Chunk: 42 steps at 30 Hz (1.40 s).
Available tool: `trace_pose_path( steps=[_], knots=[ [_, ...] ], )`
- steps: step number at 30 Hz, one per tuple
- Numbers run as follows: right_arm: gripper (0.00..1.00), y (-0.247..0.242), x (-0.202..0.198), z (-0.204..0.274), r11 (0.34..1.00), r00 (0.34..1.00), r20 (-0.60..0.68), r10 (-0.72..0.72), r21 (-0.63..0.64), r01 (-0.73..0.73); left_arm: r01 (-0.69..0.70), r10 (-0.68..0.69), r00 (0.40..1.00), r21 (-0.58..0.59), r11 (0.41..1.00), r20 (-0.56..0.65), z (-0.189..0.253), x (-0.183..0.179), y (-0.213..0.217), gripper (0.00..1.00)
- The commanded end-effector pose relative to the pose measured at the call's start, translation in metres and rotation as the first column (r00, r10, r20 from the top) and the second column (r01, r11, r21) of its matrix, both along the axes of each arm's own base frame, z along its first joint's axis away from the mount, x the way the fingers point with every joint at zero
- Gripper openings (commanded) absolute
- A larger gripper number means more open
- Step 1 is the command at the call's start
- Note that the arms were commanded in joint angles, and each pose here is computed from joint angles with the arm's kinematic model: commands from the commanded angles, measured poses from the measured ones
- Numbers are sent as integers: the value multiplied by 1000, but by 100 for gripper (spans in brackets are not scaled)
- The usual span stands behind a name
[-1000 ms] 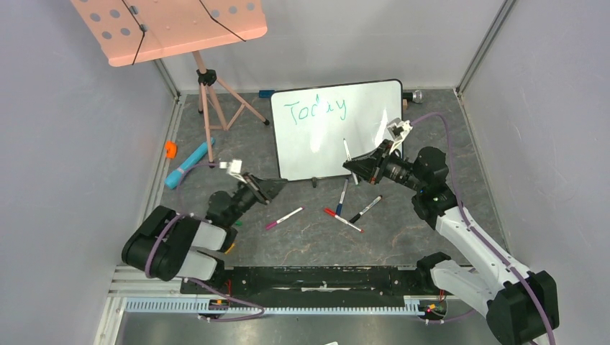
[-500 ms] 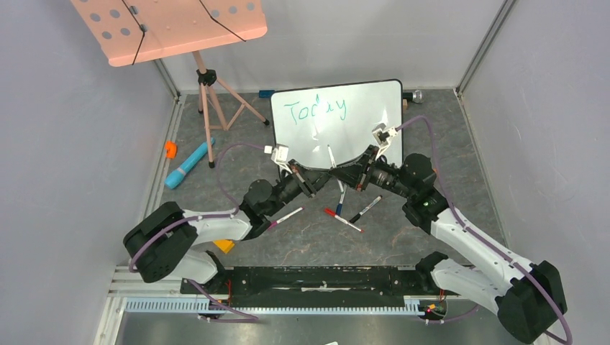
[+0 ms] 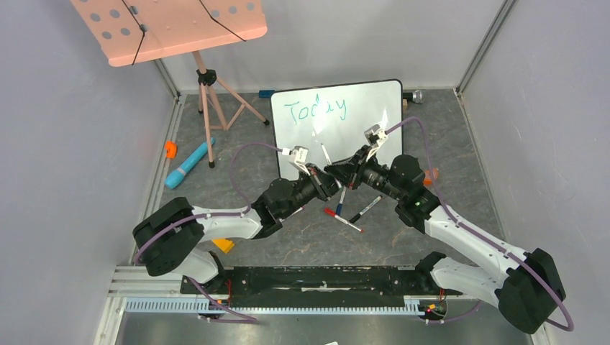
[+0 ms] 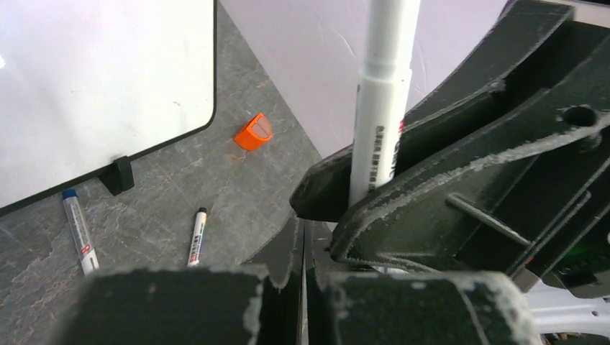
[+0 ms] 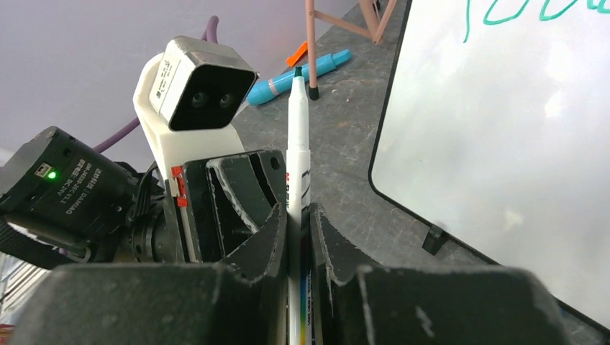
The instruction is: Write a sentence on the whiteboard
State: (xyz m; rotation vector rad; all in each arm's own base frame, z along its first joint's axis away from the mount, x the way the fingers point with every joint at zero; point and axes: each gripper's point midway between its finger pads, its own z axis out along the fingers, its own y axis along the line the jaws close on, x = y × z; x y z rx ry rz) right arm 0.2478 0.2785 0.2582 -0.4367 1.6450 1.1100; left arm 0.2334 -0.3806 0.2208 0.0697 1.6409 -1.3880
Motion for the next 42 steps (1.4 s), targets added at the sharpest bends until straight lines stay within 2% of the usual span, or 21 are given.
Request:
trace_pose_path(
  steps=[1,5,9,10,13,14,16,21,27,36,37,40,42],
  knots=[
    [0,6,3,0,999,999,47,-12,-46,15,-11,14,1000,-105,994,26,46,-5,-16,2],
    [0,2,5,1,998,998,44,-35,-59,38,-30,31,999,-99,995,11,47,-5,-13,2],
    [0,-12,15,5,986,993,36,-110,-119,113,-96,97,995,-56,994,19,31,-7,17,2],
    [0,-15,16,6,985,994,29,-108,-130,111,-102,103,994,-33,994,26,27,-8,24,10],
    [0,-19,15,3,987,997,-8,-74,-147,72,-124,123,992,18,992,35,25,-12,50,50],
    [0,-18,12,1,988,999,-21,-50,-146,47,-126,125,991,14,992,42,28,-15,58,58],
    [0,-18,7,-4,990,999,-45,-9,-143,3,-135,135,989,-15,991,52,38,-16,76,66],
    [0,-6,-15,-11,981,988,-64,139,-125,-146,-87,92,995,-121,989,35,66,-14,96,73],
    [0,-1,-28,-2,972,975,-52,216,-87,-219,15,-10,1000,-181,983,26,80,-12,79,73],
    [0,2,-31,2,968,969,-64,238,-70,-242,95,-90,995,-242,966,34,89,-11,61,70],
    [0,2,-31,2,967,969,-65,239,-70,-244,102,-95,995,-243,965,38,90,-11,60,69],
    [0,3,-34,1,964,965,-68,254,-68,-259,99,-93,995,-244,965,39,91,-9,59,54],
    [0,3,-34,2,962,963,-68,259,-66,-263,99,-93,995,-233,967,35,89,-8,58,47]
  ],
)
